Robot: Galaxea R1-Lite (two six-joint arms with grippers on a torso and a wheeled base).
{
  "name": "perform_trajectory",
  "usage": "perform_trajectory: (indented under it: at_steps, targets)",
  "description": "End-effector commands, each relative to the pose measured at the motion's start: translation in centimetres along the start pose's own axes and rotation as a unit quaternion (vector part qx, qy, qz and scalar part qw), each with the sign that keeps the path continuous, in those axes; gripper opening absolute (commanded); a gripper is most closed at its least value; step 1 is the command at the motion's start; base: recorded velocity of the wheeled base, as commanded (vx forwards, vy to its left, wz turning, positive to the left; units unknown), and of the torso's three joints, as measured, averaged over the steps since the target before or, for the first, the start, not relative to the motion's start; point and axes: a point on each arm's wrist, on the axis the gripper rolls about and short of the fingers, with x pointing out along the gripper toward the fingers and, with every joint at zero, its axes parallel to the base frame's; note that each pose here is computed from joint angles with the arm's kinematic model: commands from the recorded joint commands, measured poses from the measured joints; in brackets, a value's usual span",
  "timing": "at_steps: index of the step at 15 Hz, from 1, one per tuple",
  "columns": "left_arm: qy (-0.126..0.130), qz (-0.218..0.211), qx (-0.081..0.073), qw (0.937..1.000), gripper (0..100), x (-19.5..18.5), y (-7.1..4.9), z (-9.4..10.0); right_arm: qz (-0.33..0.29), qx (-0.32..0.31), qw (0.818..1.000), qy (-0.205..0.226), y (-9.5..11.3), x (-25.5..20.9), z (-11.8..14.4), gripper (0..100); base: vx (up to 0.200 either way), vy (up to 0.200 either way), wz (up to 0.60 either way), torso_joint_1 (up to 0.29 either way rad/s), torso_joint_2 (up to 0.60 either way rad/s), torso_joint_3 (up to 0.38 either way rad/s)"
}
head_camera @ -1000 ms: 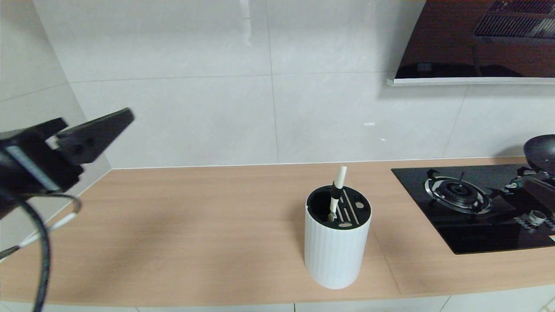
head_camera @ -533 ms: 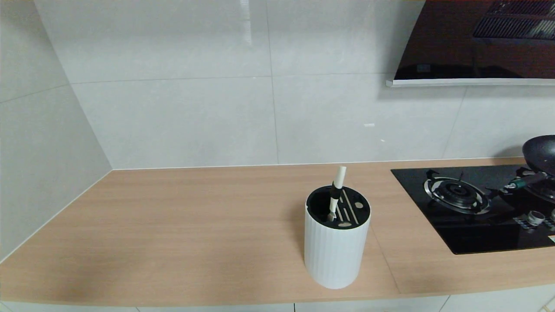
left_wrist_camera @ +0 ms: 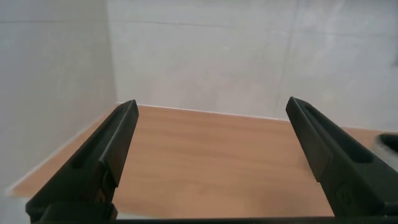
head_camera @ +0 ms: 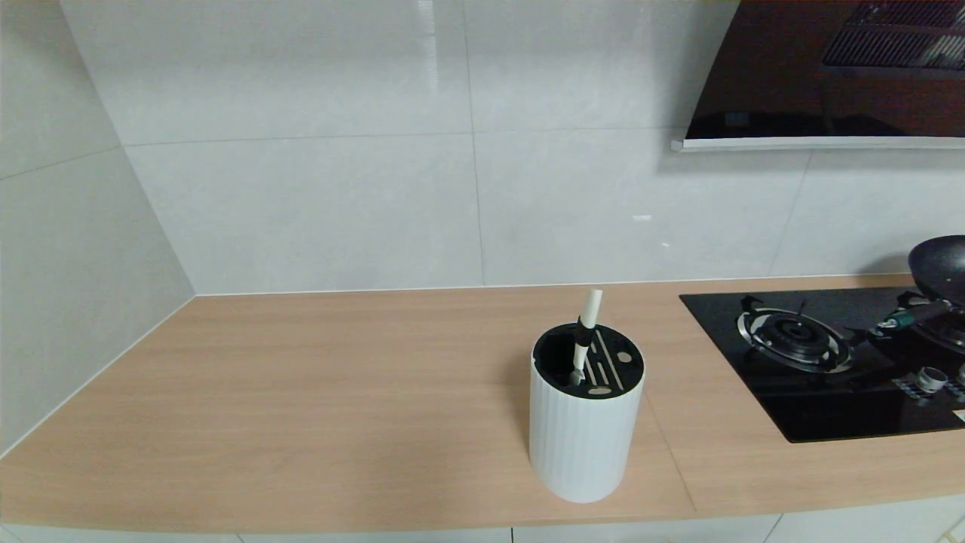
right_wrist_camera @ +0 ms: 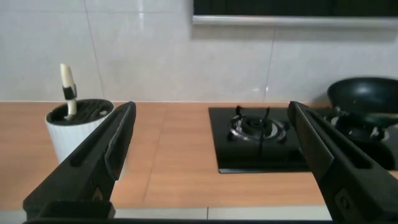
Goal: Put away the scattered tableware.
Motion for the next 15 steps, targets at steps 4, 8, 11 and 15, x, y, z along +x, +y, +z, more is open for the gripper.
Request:
perform_trajectory:
  at_steps: [4, 8, 11, 15]
  targets:
    - [-0.018, 0.055, 0.048, 0.9972, 100, -1.8, -0.5, -2.7, -0.003, -0.002, 1.0, 0.009, 0.1, 0.2, -1.9, 100, 0.0, 0.0, 0.0, 0.0, 0.0, 0.0]
    - [0.047, 0.063, 0.071, 0.9944, 100, -0.9, -0.5, -6.8, -0.002, -0.003, 1.0, 0.022, 0.3, 1.2, -4.7, 100, 0.0, 0.0, 0.0, 0.0, 0.0, 0.0]
    - [0.097, 0.029, 0.08, 0.9916, 100, -0.7, -0.6, -9.9, -0.001, -0.005, 1.0, 0.031, 0.4, 1.7, -7.2, 100, 0.0, 0.0, 0.0, 0.0, 0.0, 0.0]
    - [0.113, -0.037, 0.057, 0.9913, 100, -0.7, -0.9, -10.4, 0.008, -0.005, 0.999, 0.047, 0.5, 1.7, -7.6, 100, 0.0, 0.0, 0.0, 0.0, 0.0, 0.0]
